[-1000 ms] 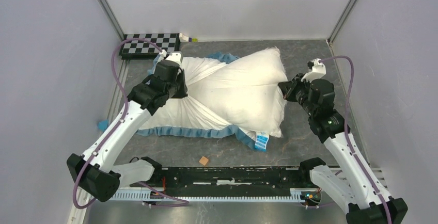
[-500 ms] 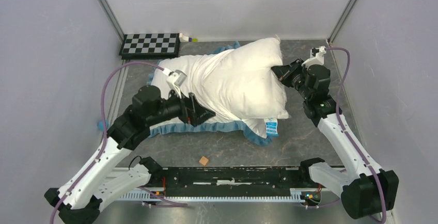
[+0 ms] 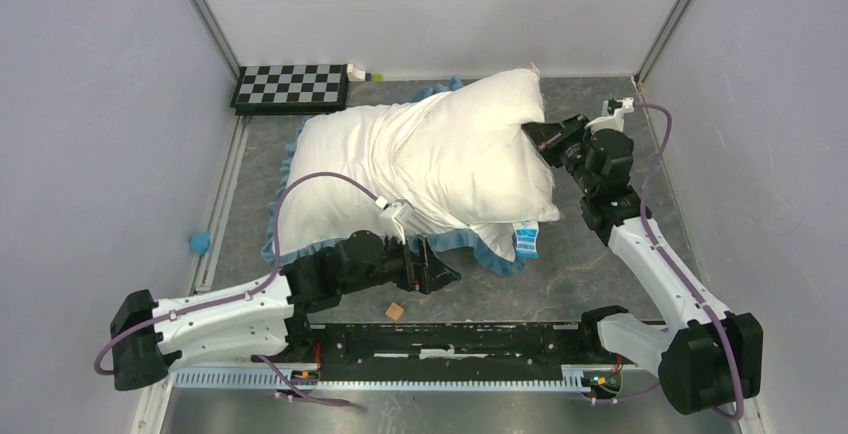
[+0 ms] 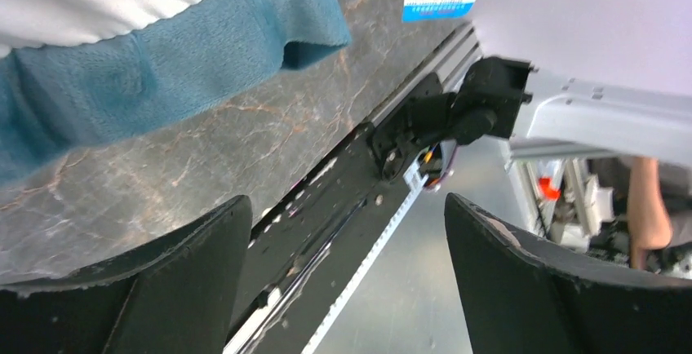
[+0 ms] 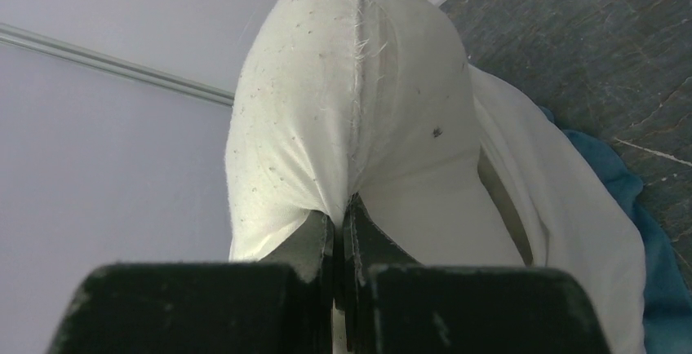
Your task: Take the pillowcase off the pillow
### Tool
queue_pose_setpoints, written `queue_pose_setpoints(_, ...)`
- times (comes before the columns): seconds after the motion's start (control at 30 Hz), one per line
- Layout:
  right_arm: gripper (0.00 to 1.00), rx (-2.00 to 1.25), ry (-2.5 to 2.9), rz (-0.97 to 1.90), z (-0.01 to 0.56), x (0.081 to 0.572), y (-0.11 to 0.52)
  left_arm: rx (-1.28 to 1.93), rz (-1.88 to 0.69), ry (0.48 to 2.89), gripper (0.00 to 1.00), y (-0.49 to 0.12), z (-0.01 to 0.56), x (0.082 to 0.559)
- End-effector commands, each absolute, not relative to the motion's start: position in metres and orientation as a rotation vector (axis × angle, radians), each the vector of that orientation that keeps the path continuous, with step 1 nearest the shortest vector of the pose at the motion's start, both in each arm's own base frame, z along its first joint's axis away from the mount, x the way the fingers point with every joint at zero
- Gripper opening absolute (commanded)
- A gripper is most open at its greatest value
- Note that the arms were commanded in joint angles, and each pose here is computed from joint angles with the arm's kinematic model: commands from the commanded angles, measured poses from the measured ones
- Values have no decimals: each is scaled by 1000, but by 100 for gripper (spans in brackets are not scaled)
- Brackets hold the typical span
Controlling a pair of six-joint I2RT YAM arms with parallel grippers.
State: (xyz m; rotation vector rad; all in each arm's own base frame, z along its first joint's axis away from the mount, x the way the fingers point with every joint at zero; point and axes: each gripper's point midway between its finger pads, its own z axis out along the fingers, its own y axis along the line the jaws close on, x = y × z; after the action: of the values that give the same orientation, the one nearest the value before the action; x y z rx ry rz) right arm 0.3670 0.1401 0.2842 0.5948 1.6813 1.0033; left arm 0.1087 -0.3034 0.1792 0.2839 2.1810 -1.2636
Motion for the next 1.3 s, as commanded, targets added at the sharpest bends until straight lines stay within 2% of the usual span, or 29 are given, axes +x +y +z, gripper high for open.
queue_pose_setpoints(0.0,0,575,1462,1133,344,358,139,-3,-1403,1936,96,-324,226,132)
queue_pose_setpoints(0.07,0,569,1458,1149,345,356,141,-14,-1391,1911,99,-331,226,134)
queue_pose_setpoints(0.33,0,549,1445,1186,353,346,144,-141,-1225,1981,100,-362,201,157)
queue_pose_setpoints(0.47,0,546,1446,1182,352,342,143,-207,-1170,2006,95,-370,184,168)
queue_pose_setpoints(0.57,0,553,1449,1187,348,338,142,-241,-1170,1943,86,-370,186,177)
queue_pose_setpoints(0.6,0,556,1447,1191,347,336,142,-247,-1150,1921,79,-367,186,181)
queue_pose_setpoints(0.63,0,561,1447,1194,345,335,142,-255,-1114,1901,69,-363,187,187)
queue_pose_setpoints(0.67,0,565,1443,1195,345,335,141,-259,-1072,1895,54,-359,185,191)
queue_pose_setpoints(0.73,0,565,1446,1194,344,333,141,-271,-991,1879,18,-349,183,198)
queue_pose_setpoints(0.77,0,565,1446,1193,344,333,141,-267,-963,1867,4,-344,184,201)
queue_pose_setpoints(0.93,0,570,1455,1077,346,340,127,-163,-739,1925,2,-322,170,207)
queue_pose_setpoints(1.1,0,537,1442,739,387,359,79,-242,-639,1992,2,-285,135,212)
queue_pose_setpoints(1.27,0,528,1447,503,420,376,36,-370,-391,2038,2,-202,98,228)
